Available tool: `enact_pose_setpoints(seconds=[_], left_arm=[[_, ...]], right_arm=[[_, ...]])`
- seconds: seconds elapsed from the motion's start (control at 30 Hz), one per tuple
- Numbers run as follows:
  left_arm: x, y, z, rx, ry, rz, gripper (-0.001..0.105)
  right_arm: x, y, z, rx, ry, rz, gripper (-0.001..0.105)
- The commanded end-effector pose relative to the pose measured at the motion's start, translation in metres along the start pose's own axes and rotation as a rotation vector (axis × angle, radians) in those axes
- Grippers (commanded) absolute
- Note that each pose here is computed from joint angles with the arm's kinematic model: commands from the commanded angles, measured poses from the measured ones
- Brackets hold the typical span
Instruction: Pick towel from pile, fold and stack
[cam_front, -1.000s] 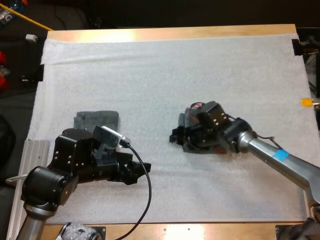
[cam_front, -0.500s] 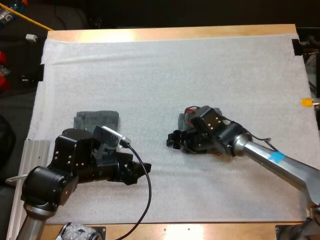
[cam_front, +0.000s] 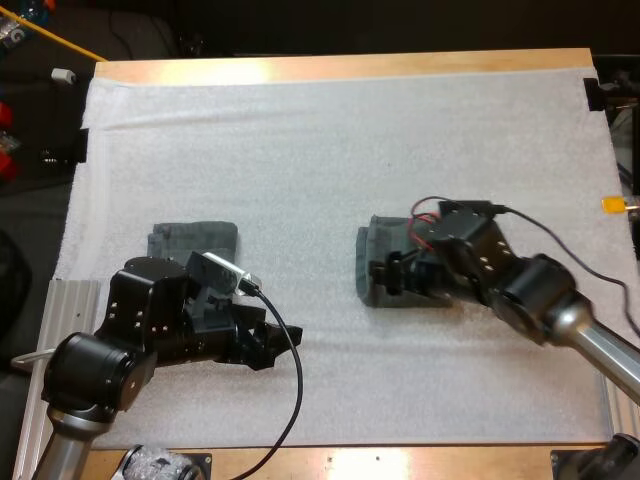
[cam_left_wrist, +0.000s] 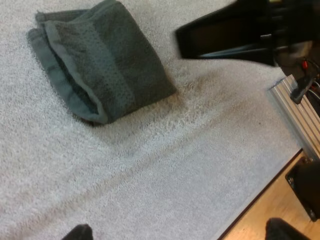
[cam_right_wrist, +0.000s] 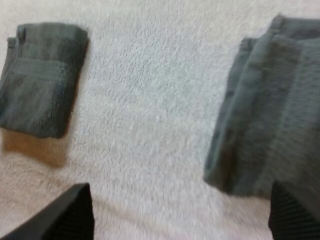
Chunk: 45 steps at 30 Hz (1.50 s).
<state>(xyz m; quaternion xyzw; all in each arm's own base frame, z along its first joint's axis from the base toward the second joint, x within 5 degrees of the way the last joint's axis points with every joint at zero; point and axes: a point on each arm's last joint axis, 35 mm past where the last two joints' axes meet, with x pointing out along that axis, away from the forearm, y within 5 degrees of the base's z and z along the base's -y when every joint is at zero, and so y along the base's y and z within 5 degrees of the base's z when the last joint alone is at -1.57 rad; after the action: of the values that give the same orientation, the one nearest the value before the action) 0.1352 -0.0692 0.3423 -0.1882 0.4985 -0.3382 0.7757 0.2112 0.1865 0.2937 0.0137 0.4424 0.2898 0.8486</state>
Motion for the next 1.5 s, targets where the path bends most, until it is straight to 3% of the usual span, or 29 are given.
enact_pose_setpoints(seconds=[0.0, 0.27, 0.4, 0.53, 0.8, 1.47], left_arm=[[-0.001, -0.001, 0.001, 0.031, -0.006, -0.014, 0.066], [-0.002, -0.007, 0.016, 0.177, -0.129, -0.050, 0.066], [0.000, -0.009, 0.025, 0.171, -0.178, -0.068, 0.066], [0.015, -0.002, 0.040, 0.095, -0.177, -0.075, 0.066], [0.075, 0.029, 0.067, -0.089, -0.053, -0.027, 0.068], [0.195, 0.091, 0.081, -0.204, 0.086, 0.068, 0.070]], right_arm=[[-0.014, 0.001, 0.000, -0.018, -0.012, -0.019, 0.070], [-0.085, -0.002, -0.018, -0.019, -0.088, -0.107, 0.070], [-0.113, -0.003, -0.028, -0.020, -0.130, -0.109, 0.070], [-0.133, -0.004, -0.035, -0.021, -0.173, -0.095, 0.070], [-0.153, -0.005, -0.042, -0.020, -0.244, -0.097, 0.070], [-0.155, -0.007, -0.042, -0.015, -0.260, -0.142, 0.070]])
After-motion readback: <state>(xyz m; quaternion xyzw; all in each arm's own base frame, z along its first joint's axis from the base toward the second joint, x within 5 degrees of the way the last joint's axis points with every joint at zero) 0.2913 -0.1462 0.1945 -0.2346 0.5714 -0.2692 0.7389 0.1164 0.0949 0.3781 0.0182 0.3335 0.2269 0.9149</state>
